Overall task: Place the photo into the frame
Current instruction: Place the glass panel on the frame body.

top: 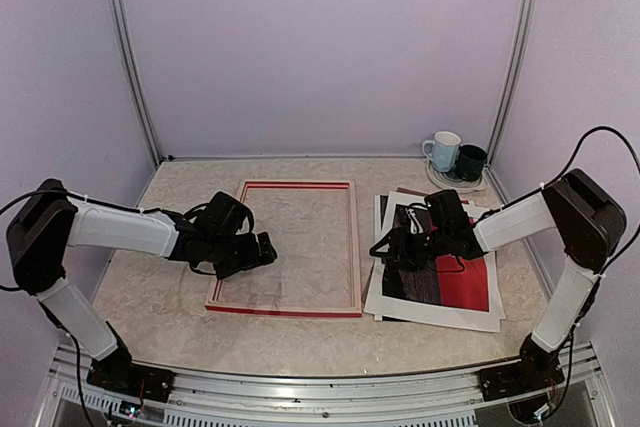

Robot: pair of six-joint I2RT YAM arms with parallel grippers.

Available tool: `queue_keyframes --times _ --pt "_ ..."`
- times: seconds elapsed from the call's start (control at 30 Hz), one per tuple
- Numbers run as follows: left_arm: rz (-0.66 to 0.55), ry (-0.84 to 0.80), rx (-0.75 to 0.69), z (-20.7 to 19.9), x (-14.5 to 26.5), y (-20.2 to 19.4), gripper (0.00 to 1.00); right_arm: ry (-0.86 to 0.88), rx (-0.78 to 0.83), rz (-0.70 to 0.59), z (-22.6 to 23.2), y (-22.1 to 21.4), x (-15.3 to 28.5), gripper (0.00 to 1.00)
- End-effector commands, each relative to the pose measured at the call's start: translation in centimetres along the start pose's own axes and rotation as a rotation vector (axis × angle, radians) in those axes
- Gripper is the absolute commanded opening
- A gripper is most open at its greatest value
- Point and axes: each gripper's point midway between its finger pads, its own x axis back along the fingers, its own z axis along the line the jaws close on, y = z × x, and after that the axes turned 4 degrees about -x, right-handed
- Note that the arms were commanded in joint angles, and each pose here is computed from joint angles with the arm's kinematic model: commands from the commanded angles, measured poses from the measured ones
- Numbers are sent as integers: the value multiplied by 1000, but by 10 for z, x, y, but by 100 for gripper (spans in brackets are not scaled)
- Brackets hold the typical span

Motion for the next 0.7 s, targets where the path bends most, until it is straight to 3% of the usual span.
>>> queue_keyframes --times 0.0,0.27,0.4,0.67 --pt "14 -12 -18 -4 -7 1 99 87 44 21 15 6 -5 47" --pt "39 -17 -11 -2 -14 -8 99 113 32 58 12 -1 -12 30" --pt "51 -16 0 2 -14 -14 99 124 23 60 9 -3 -13 14" --pt "68 15 19 12 -12 -21 99 111 2 59 0 -6 -14 11"
